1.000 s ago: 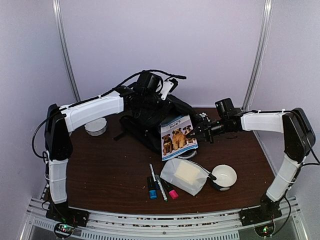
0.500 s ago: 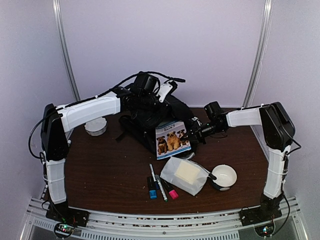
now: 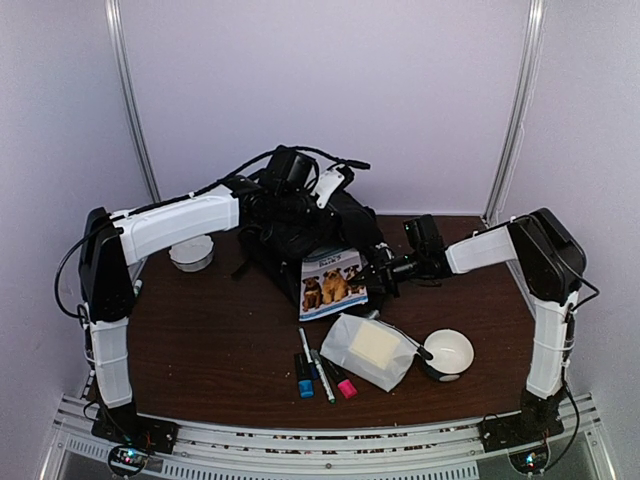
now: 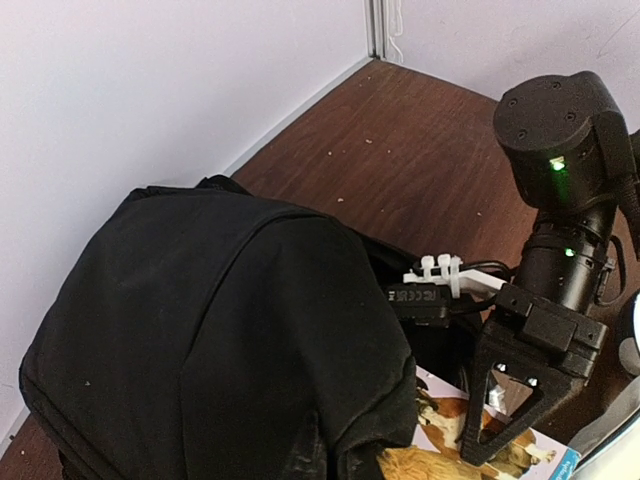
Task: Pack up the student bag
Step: Place the book in the largest pocket of the bag.
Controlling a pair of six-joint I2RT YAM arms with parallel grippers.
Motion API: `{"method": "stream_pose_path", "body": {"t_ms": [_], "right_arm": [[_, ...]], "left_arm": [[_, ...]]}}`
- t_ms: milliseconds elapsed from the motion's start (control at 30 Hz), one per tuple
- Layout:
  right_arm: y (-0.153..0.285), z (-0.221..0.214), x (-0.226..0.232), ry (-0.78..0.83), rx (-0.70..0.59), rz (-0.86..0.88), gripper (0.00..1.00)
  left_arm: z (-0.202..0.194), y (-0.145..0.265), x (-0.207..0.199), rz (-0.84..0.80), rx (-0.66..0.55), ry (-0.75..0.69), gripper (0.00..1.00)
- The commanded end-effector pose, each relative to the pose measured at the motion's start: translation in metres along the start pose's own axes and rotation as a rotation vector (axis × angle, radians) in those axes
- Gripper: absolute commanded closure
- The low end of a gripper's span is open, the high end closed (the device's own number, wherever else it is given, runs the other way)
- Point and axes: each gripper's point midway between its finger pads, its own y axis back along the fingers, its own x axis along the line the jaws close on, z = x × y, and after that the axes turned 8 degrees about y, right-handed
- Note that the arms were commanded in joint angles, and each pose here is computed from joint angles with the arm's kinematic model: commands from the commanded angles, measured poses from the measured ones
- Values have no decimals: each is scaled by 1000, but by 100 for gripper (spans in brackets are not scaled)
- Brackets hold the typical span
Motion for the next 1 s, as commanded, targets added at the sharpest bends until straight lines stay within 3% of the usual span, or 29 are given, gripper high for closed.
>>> {"method": "stream_pose_path", "body": {"t_ms": [0,200,467,700,967], "right_arm": [[-2,6,40,22,-5,131,100],[10,-26,71,78,-28,93,100],[20,-51,69,125,-42,51,100],[5,-30,70,127,7,119,100],[-4,16,28,79,-50,93,100]], "left_arm": [[97,61,-21,-75,-326,-39,100],[94,58,-14,-27,-311,-52,100],[92,55,-9,1,-301,-52,100],[97,59,-18,-55,-330,-55,100],[98,68,-24,-84,-343,-66,100]]}}
